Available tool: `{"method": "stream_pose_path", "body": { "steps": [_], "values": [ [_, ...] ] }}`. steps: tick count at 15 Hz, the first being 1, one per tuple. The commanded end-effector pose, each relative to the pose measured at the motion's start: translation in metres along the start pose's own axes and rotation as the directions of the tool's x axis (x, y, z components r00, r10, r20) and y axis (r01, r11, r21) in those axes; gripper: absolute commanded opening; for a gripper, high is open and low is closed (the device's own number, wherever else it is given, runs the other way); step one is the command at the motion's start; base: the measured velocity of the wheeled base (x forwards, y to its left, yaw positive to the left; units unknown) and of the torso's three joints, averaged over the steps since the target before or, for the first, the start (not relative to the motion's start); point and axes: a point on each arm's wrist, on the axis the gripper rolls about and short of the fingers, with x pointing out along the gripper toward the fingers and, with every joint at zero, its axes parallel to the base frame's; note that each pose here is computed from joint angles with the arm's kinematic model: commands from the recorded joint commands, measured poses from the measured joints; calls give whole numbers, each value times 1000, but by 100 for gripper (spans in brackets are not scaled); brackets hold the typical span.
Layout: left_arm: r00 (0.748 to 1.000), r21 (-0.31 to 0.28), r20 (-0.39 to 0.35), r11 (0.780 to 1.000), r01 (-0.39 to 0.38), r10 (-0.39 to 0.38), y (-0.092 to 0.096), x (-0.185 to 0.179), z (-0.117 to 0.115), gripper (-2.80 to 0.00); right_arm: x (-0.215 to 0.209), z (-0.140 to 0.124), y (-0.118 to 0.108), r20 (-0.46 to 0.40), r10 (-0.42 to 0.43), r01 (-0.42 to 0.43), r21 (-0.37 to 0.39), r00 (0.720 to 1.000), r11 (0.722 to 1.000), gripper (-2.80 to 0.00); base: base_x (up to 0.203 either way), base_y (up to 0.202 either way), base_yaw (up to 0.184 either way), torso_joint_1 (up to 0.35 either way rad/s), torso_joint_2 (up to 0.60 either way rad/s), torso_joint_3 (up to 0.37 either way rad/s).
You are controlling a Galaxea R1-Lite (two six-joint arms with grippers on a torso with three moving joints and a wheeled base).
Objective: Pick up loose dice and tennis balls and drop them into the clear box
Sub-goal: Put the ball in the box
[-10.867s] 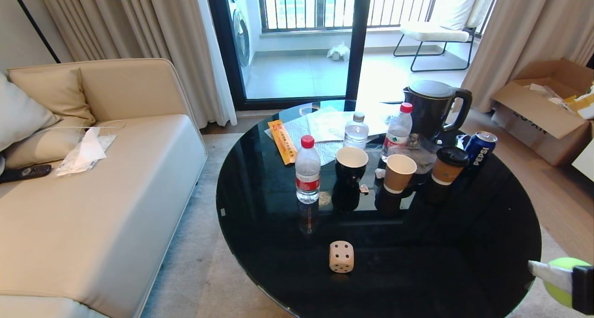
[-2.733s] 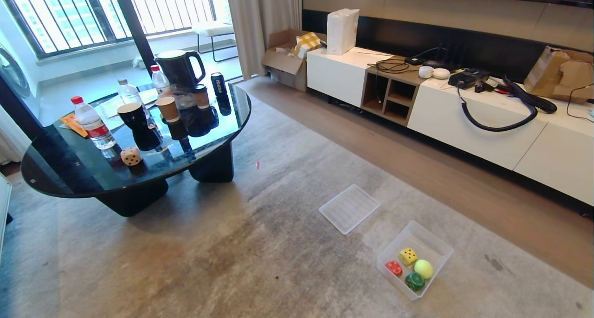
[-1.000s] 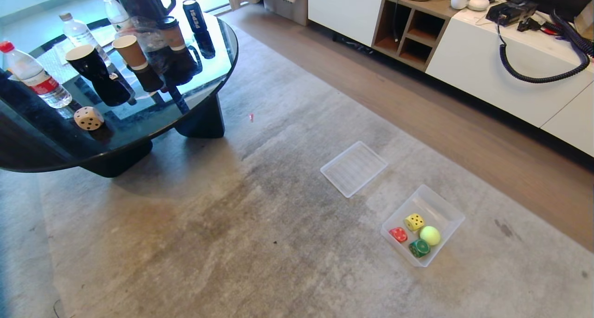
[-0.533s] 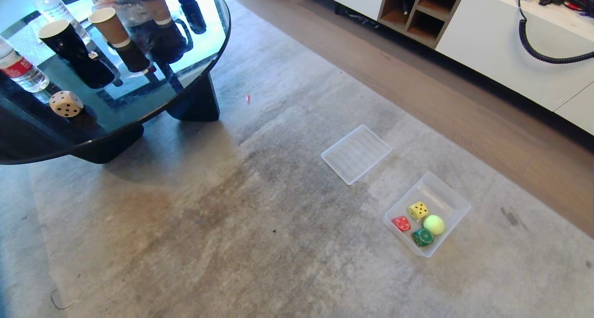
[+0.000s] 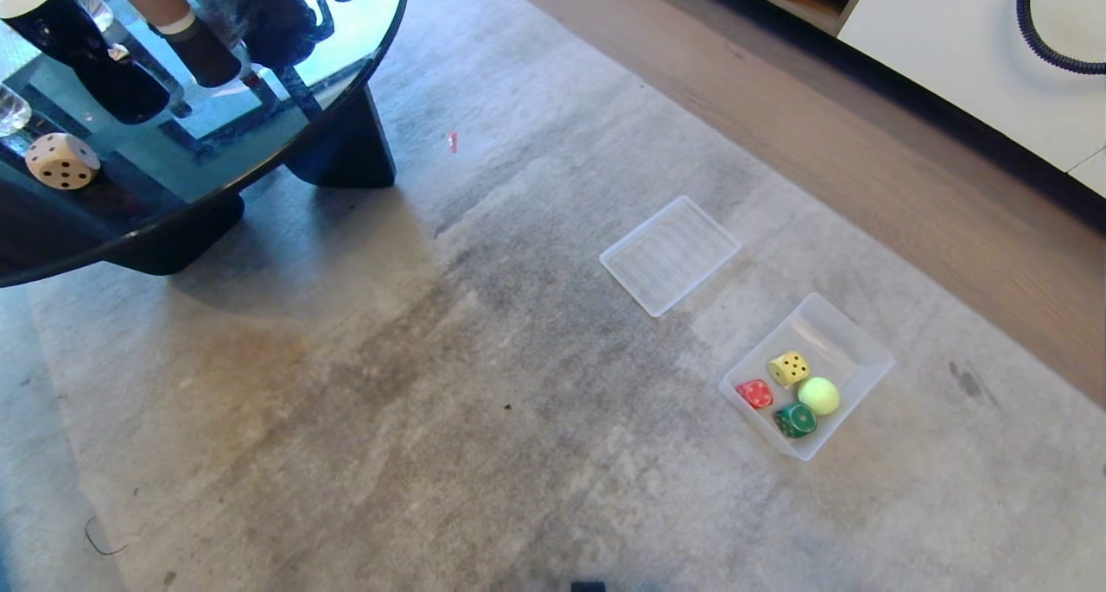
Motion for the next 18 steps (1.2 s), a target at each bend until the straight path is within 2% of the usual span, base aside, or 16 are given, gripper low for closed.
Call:
{"method": "stream_pose_path", "body": {
  "steps": [1,18],
  "values": [
    [1000,1,0,1000,1,-1,0,0,0,-280,0,0,0,-2,0,0,0,1000,1000,-280,0,0,0,6,5,-195],
    [1000,7,0,1000,2,-2,0,0,0,-280,0,0,0,-2,0,0,1,1000,1000,-280,0,0,0,3,3,-197]
  ]
}}
